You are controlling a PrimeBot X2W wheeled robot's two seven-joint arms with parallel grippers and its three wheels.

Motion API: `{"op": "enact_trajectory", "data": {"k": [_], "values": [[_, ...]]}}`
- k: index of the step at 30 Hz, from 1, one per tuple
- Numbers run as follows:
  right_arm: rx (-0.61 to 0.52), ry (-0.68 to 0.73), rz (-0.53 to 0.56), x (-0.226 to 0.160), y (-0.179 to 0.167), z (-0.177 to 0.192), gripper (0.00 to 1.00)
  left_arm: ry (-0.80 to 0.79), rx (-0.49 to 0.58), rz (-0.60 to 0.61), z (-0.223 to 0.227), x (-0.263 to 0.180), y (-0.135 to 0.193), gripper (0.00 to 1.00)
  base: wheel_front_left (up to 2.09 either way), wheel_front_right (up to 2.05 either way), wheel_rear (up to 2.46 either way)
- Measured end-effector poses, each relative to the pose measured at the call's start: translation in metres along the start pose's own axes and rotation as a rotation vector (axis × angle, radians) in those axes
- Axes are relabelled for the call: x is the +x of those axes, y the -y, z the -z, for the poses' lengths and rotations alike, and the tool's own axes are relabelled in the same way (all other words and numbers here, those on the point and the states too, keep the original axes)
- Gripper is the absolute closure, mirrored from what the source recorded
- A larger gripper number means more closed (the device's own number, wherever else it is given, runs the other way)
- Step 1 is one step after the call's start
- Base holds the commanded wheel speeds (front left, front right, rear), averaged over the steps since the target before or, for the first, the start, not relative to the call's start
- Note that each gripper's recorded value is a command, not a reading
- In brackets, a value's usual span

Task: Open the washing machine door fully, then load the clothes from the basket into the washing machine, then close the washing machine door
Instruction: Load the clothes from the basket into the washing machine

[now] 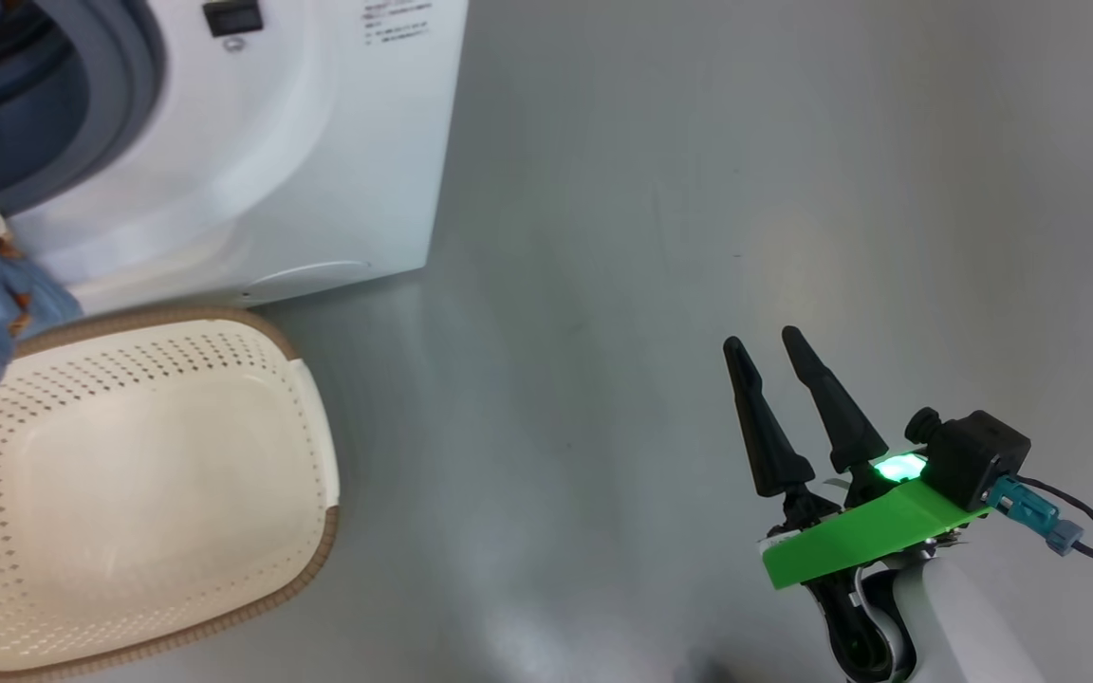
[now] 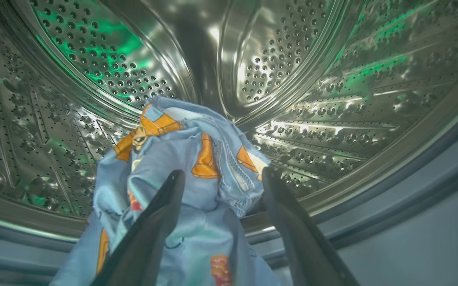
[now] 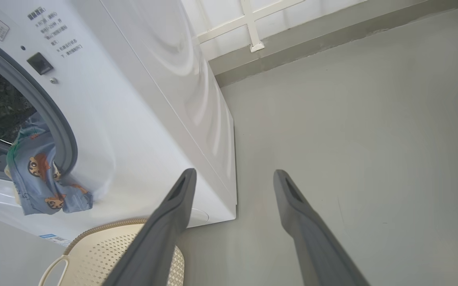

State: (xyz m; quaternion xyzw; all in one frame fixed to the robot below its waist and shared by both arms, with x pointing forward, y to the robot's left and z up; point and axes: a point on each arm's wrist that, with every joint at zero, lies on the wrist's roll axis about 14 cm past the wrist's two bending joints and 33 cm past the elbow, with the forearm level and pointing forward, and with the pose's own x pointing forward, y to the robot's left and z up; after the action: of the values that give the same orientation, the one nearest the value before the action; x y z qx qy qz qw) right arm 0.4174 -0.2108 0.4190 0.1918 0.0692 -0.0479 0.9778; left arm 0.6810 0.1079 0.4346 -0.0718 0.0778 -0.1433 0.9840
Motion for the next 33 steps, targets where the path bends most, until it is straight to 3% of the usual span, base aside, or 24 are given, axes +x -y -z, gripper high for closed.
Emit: {"op": "enact_trajectory", "data": {"k": [13, 33], "values": [[-0.003, 0.026, -0.036, 0.004, -0.012, -0.008, 0.0, 0.063, -0.086, -0.021, -0.001, -0.046, 0.003, 0.0, 0.0, 0.0, 0.0], [-0.046, 0.048, -0.086, -0.021, -0.027, -0.018, 0.0, 0.073, -0.073, -0.15, 0.017, -0.184, -0.01, 0.0, 0.0, 0.0, 0.0]]}}
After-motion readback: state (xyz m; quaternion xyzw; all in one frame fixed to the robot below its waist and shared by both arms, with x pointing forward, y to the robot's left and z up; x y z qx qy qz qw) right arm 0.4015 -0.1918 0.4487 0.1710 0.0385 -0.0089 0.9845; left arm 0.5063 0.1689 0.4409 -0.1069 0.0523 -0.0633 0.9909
